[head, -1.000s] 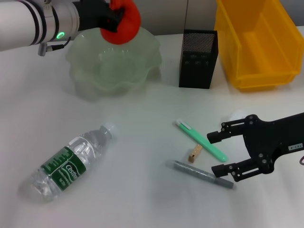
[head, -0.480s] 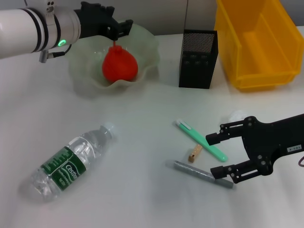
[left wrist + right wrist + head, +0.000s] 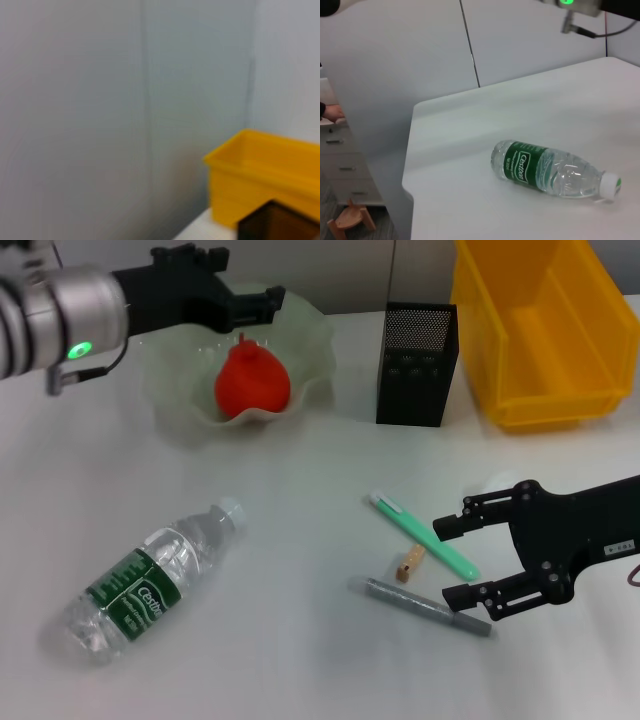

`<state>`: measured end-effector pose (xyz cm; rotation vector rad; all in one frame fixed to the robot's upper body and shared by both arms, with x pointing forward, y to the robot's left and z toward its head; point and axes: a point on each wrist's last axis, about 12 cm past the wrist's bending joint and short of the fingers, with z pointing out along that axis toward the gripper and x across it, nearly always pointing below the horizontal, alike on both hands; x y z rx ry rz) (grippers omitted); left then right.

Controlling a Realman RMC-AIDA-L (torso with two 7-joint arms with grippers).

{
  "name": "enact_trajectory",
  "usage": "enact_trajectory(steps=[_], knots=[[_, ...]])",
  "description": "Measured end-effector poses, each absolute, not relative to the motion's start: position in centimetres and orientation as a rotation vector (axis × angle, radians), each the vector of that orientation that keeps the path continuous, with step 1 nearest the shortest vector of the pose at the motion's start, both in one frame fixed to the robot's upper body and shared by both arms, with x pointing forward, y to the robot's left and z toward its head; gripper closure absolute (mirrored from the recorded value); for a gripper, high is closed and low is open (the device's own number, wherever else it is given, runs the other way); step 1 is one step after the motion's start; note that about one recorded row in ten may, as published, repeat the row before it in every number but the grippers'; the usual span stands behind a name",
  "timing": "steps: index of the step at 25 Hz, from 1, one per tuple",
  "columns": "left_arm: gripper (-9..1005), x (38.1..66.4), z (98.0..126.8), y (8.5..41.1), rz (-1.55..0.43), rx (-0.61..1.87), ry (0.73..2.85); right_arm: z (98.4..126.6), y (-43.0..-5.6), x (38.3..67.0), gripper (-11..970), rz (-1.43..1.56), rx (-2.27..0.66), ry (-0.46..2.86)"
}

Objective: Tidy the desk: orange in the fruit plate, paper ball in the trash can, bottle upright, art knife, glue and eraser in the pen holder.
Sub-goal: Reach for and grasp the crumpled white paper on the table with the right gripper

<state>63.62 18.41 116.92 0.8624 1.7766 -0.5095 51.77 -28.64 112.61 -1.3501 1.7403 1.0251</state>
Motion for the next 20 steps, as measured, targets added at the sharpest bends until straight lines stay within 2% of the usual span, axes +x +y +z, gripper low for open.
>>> enact_trajectory(steps=[1, 10, 15, 20], knots=[[144, 63.0, 117.1, 18.9, -0.548, 0.871, 1.759, 112.7, -28.6, 51.8, 220, 1.027, -1.35, 1.741], [151, 56.7, 117.2, 23.1, -0.931, 1.013, 1.622, 112.9, -28.6, 51.9, 225, 1.038, -1.33, 1.74], [153, 53.1, 116.4, 25.0, -1.066, 1.139, 1.514, 113.0, -28.7, 51.9, 227, 1.032, -1.318, 1.747], [156, 50.8, 115.2, 26.4, -1.094, 1.192, 1.483, 113.3, -29.0, 52.0, 230, 1.027, -1.289, 1.782]])
